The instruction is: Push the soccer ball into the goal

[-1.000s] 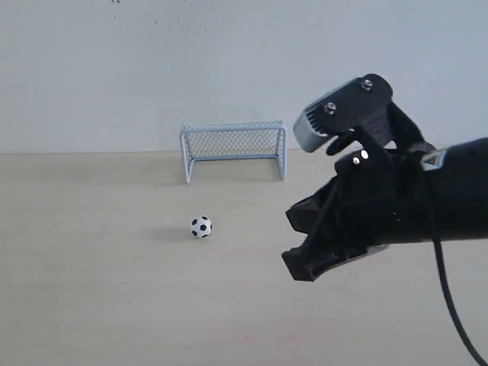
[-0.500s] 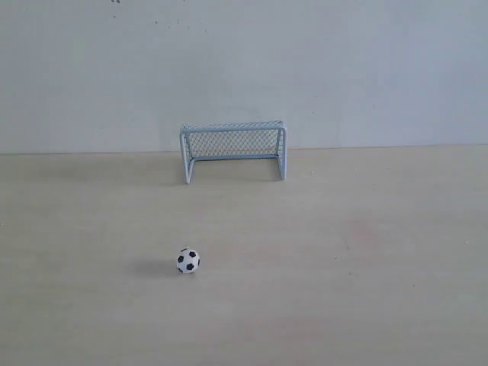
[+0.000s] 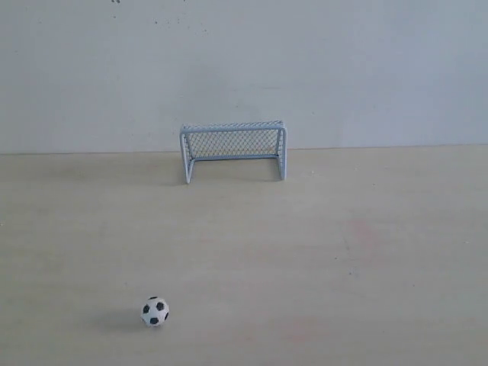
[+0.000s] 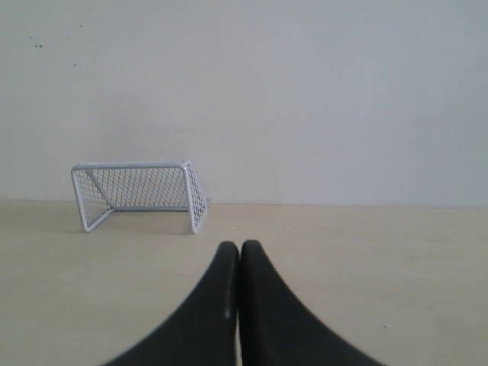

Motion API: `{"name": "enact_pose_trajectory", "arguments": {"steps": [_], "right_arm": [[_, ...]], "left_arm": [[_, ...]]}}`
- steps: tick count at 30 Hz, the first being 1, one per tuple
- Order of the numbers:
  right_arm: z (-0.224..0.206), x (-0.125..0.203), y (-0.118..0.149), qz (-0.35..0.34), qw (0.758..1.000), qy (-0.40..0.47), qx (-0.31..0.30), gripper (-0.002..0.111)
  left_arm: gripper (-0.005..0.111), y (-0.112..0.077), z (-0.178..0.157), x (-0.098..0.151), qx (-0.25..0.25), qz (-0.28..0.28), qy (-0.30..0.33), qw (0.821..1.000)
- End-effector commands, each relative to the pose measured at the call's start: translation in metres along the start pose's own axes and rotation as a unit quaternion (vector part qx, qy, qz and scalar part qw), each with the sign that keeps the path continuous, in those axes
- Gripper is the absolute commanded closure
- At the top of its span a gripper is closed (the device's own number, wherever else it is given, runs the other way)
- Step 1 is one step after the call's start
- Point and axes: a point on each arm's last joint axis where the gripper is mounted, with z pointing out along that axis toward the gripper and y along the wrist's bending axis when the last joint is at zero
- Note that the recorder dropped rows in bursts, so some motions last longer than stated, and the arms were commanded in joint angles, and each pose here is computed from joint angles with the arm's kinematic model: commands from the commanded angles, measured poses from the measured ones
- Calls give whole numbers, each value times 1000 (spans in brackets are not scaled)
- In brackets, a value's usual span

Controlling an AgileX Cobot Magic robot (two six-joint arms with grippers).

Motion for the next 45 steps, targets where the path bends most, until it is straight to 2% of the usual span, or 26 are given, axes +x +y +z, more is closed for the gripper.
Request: {"name": "enact_pose_trajectory", "arguments": {"steps": [1,6,15,20,25,29,33,36,45], "right_arm": [[-1,3,0,-22,1000,9,2,109],[-1,3,-1,16,1000,8,12,109],[-1,3,-1,31,999,8,12,109],[-1,3,-1,83,996,8,13,109],[-1,9,-3,29,998,41,25,109],[-3,20,-7,-21,994,101,45,109],[-5,28,-9,-7,988,147,56,109],[-5,28,-8,26,987,145,57,109],[-5,28,-8,26,988,144,57,109]], "left_arm": [[102,0,0,1,-1,-1,0,1000],[102,0,0,1,-1,-1,0,1000],[102,0,0,1,-1,-1,0,1000],[102,0,0,1,-1,-1,0,1000],[102,0,0,1,-1,-1,0,1000],[102,0,0,1,-1,-1,0,1000],[102,0,0,1,-1,-1,0,1000],[102,0,0,1,-1,-1,0,1000],[102,0,0,1,-1,-1,0,1000]]}}
